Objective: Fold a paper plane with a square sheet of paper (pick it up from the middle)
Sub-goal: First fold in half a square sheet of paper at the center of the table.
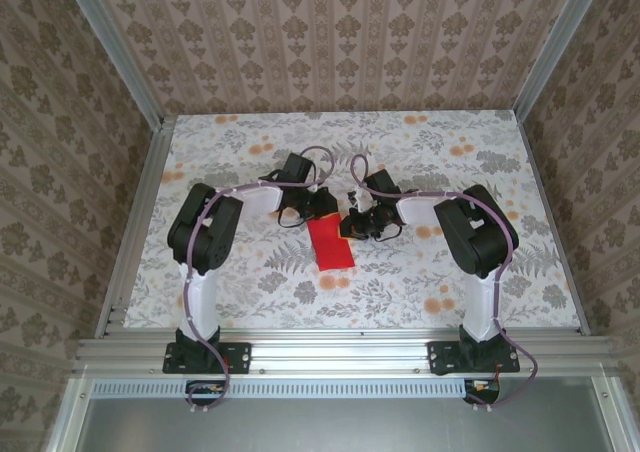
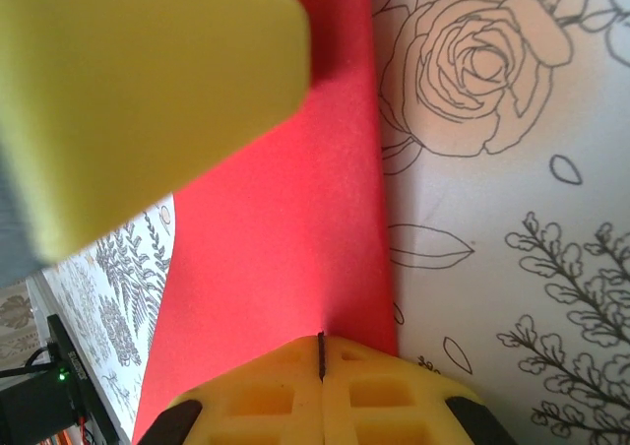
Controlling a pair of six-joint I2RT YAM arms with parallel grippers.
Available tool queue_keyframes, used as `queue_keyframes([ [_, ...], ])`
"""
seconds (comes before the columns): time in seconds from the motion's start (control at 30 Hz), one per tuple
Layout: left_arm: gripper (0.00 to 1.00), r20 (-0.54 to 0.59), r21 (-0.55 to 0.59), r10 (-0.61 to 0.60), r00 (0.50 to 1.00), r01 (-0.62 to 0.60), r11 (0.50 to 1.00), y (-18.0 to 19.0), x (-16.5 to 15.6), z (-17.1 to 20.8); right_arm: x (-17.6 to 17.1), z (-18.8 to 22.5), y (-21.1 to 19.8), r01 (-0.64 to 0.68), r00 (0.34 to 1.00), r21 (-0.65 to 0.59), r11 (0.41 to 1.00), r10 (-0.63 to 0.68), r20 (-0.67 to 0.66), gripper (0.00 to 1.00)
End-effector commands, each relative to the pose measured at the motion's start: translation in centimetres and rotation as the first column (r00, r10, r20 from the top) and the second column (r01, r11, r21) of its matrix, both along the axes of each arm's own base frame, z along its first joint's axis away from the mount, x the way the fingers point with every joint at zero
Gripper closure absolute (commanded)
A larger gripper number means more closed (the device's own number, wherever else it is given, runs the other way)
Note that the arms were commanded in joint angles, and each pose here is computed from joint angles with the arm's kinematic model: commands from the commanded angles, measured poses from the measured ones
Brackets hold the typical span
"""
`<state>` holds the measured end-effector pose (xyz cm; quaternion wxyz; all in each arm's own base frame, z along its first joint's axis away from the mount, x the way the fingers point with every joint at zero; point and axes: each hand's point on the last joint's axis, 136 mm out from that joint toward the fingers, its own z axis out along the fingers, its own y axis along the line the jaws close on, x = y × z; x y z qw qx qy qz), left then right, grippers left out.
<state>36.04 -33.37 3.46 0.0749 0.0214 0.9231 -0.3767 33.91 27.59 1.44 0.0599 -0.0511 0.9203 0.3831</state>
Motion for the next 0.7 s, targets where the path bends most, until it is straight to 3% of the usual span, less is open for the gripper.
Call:
queue_keyframes([
  [0.0, 0.86, -0.013, -0.017, -0.023, 1.0, 0.023, 1.0, -1.1, 0.1, -0.1, -2.0, -2.4, -0.5, -0.017, 0.997, -0.039, 0.999, 0.014, -0.078, 0.94],
  [0.4, 0.86, -0.009, 0.048, -0.031, 0.999, 0.031, 0.998, -1.1, 1.4, -2.2, -0.6, -2.8, -0.9, 0.013, 0.997, -0.067, 0.998, -0.017, -0.069, 0.93],
  [0.67, 0.89, -0.045, 0.124, -0.03, 0.999, 0.036, 0.992, 0.1, 0.6, -4.7, -1.1, -2.2, -0.9, 0.017, 0.997, -0.047, 0.999, -0.021, -0.078, 0.93],
])
